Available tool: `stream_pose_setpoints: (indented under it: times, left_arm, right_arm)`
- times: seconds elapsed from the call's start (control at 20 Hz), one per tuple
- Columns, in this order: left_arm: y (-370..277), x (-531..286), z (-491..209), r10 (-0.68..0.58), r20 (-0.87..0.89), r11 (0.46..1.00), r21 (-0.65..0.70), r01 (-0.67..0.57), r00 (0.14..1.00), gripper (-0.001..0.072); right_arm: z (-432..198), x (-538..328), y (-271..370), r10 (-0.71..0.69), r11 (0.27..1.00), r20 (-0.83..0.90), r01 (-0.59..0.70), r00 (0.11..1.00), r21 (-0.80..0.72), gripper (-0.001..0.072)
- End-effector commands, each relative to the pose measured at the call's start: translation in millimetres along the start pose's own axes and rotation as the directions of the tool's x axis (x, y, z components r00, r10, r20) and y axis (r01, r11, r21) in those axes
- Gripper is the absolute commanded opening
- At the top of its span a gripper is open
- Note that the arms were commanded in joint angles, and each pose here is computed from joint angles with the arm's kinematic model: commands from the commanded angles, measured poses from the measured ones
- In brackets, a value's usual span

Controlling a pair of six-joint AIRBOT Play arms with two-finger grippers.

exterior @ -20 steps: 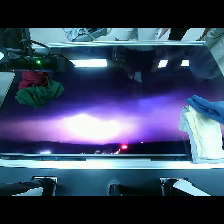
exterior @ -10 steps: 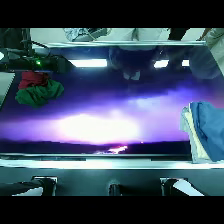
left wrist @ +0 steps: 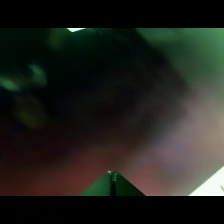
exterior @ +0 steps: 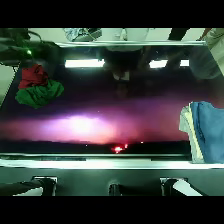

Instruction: Fold the shirts.

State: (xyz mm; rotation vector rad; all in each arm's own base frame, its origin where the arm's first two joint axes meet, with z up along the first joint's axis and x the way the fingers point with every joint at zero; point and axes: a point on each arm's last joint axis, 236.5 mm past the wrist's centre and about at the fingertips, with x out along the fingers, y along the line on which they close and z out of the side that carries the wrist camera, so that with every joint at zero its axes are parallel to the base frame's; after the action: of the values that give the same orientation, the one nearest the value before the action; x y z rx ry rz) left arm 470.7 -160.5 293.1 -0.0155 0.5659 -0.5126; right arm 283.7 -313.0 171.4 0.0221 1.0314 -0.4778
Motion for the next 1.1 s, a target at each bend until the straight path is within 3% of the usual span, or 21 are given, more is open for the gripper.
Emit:
stream_pose_setpoints:
  times: [0.0, 0.05, 0.1, 0.15, 0.2, 0.3, 0.45, 0.55, 1.05]
  left_arm:
    - [90.8, -20.6, 7.0, 0.427, 0.002, 0.904, 0.004, -0.427, 0.904, 0.0028]
    - [101.9, -11.5, -23.4, 0.453, -0.118, 0.89, -0.001, -0.456, 0.884, 0.0036]
    - [106.2, -0.9, -63.4, 0.436, -0.272, 0.891, -0.005, -0.455, 0.858, 0.0143]
    - [105.6, 5.3, -118.2, 0.396, -0.473, 0.889, -0.017, -0.458, 0.787, 0.0421]
    - [103.0, 2.9, -176.2, 0.349, -0.66, 0.88, -0.014, -0.475, 0.666, 0.0593]
    - [87.0, 4.2, -252.5, 0.26, -0.809, 0.897, 0.001, -0.441, 0.526, 0.0594]
    - [68.1, 16.4, -294.1, 0.266, -0.738, 0.881, -0.075, -0.468, 0.62, 0.0594]
    - [60.5, 19.6, -300.1, 0.275, -0.68, 0.885, -0.097, -0.455, 0.679, 0.0594]
    - [59.6, 17.7, -305.1, 0.272, -0.691, 0.885, -0.094, -0.456, 0.67, 0.0594]
  right_arm:
    - [142.9, -87.1, 95.3, 0.106, 0.964, 0.442, 0.016, 0.89, -0.264, 0.0707]
    - [143.7, -92.6, 156.6, 0.226, 0.948, 0.415, -0.1, 0.881, -0.304, 0.0705]
    - [126.6, -90.2, 212.5, 0.334, 0.916, 0.319, -0.227, 0.887, -0.33, 0.0702]
    - [103.8, -81.7, 265.9, 0.412, 0.859, 0.201, -0.304, 0.889, -0.412, 0.0701]
    - [75.4, -66.8, 303.8, 0.439, 0.801, 0.073, -0.354, 0.896, -0.482, 0.0701]
    - [0.8, -32.4, 361.7, 0.447, 0.68, -0.233, -0.497, 0.864, -0.539, 0.0702]
    - [-75.9, 4.3, 392.7, 0.406, 0.607, -0.487, -0.627, 0.773, -0.488, 0.0651]
    - [-85.6, 16.0, 392.7, 0.393, 0.613, -0.499, -0.625, 0.772, -0.483, 0.0643]
    - [-92.8, 20.5, 373.2, 0.311, 0.628, -0.529, -0.588, 0.79, -0.51, 0.0642]
